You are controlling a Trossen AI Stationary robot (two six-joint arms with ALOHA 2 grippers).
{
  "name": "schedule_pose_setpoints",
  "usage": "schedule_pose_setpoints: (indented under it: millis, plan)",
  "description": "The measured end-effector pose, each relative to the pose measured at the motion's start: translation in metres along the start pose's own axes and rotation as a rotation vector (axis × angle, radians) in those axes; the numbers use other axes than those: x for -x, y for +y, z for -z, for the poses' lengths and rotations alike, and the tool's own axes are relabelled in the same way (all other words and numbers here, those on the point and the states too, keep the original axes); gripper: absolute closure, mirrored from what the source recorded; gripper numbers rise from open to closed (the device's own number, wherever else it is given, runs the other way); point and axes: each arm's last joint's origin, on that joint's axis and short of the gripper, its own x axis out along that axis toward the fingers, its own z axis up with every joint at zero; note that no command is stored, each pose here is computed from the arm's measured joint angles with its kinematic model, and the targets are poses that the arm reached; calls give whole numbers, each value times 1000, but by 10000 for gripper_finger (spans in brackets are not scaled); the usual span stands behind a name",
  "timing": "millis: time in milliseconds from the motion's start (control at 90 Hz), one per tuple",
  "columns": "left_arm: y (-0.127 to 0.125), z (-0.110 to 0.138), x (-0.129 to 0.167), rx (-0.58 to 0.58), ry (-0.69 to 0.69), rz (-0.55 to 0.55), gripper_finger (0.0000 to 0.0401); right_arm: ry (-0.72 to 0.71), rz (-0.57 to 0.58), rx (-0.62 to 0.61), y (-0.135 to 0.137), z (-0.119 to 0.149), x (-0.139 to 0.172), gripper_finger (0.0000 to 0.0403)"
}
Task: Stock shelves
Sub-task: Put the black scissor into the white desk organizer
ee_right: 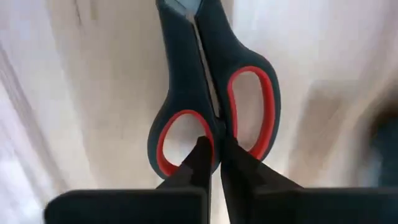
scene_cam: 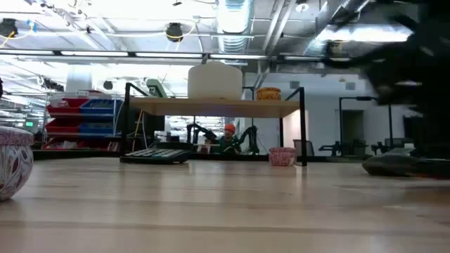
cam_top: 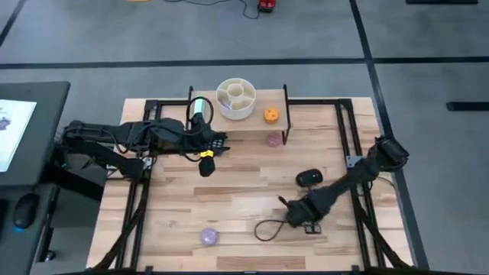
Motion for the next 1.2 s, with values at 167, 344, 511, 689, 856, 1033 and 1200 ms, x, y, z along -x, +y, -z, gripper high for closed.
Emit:
schedule_pose_setpoints:
  millis: [167,344,511,689,856,1033,1200]
  plan:
    - [0,0,0,-8,1,4,250,-20,75,226,-16,-41,-2,402]
    - [0,0,0,-12,4,7,250,16,150,533,-22,-73,-17,401]
    - [0,3,0,-22,28,5,250,78,330,763,-21,-87,-28,389]
    - [0,5,0,-30,48,7,250,71,362,689,-27,-88,-18,342]
    - [0,5,0,-29,46,8,250,-6,275,466,-33,-78,16,291]
    - [0,4,0,-28,43,9,250,-103,92,-153,-48,-65,54,241]
    - [0,4,0,-28,43,9,250,-86,-128,-956,-74,-64,70,220]
